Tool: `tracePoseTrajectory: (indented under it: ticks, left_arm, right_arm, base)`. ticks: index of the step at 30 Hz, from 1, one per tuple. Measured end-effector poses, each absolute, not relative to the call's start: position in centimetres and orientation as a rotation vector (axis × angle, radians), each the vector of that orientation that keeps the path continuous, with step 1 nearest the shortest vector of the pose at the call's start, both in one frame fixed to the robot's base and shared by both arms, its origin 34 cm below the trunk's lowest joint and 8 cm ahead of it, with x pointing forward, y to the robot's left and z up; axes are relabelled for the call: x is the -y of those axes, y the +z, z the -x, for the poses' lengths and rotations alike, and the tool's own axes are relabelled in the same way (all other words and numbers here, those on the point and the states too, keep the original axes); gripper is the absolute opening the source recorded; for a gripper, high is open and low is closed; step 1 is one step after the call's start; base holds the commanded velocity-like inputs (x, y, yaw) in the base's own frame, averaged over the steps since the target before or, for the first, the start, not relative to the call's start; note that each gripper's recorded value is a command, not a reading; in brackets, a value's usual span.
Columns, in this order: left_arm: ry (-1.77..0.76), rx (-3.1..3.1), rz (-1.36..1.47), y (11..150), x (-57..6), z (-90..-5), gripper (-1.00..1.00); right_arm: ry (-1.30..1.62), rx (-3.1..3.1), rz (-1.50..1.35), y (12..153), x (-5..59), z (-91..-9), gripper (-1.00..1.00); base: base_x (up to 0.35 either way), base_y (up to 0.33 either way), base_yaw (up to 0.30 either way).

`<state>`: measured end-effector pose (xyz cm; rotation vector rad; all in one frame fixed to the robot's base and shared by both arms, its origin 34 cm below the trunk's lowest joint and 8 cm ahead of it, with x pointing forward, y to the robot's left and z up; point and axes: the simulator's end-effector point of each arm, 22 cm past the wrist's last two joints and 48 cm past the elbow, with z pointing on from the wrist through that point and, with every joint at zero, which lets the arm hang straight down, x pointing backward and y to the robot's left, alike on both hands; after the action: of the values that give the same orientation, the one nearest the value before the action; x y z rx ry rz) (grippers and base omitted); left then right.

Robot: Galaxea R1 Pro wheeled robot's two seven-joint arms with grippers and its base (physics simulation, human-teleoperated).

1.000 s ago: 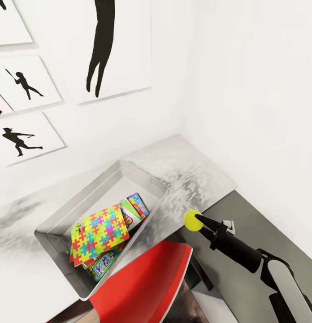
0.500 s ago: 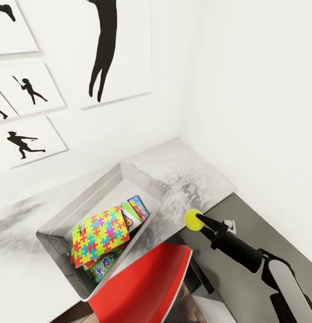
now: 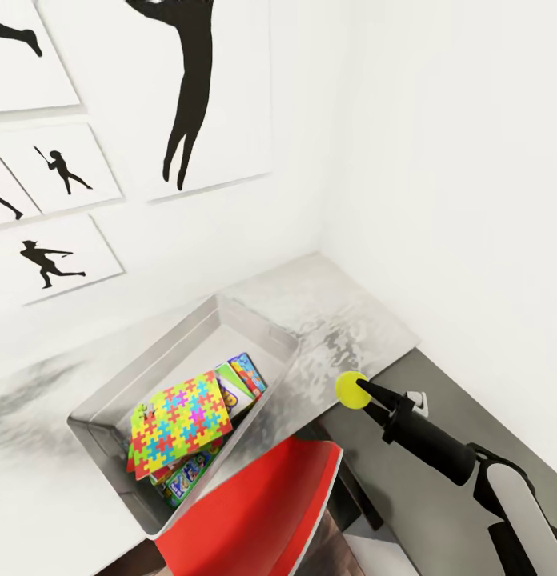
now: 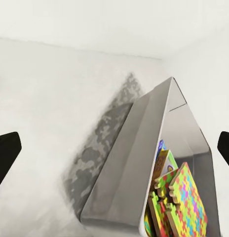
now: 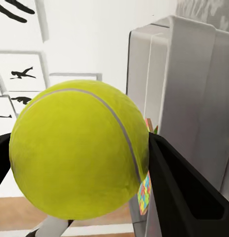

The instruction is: Put all the toys in the child's room - the three board games (two on the bed and one on the table), the two jigsaw puzzles on the table, and the tennis ball on the table - inside the toy box on the table in the child's room.

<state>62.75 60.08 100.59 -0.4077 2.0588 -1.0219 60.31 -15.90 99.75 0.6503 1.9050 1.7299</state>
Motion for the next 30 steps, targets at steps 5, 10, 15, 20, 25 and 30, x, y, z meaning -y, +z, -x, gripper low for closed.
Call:
tracePoseTrajectory:
  ticks: [5,10,15,20,25,30]
  left_arm:
    - [-1.021,-2.052,0.403,101.0,-60.1,-62.7,1.0]
    - [-1.02,-2.045,0.398,101.5,-60.2,-62.7,1.0]
    - [-1.021,-2.037,0.393,101.9,-60.1,-62.7,1.0]
    - [-1.02,-2.03,0.389,102.3,-60.2,-62.7,1.0]
    - [-1.02,-2.023,0.384,102.7,-60.2,-62.7,1.0]
    - [-1.02,-2.016,0.379,103.2,-60.2,-62.7,1.0]
  right_arm:
    - [1.725,-1.899,-0.644,100.1,16.1,-60.4,-1.0]
    - [1.725,-1.893,-0.637,100.5,16.1,-60.4,-1.0]
    - [1.724,-1.887,-0.628,101.0,16.2,-60.4,-1.0]
    - [1.724,-1.882,-0.62,101.4,16.2,-60.4,-1.0]
    - [1.723,-1.876,-0.613,101.7,16.2,-60.4,-1.0]
    - [1.722,-1.87,-0.606,102.2,16.2,-60.4,-1.0]
  base:
    - [-0.038,0.001,0.0]
    - [-0.209,0.098,0.0]
    - [-0.079,0.044,0.0]
    - [-0.035,0.006,0.0]
    - [-0.205,0.049,0.0]
    - [-0.13,0.029,0.0]
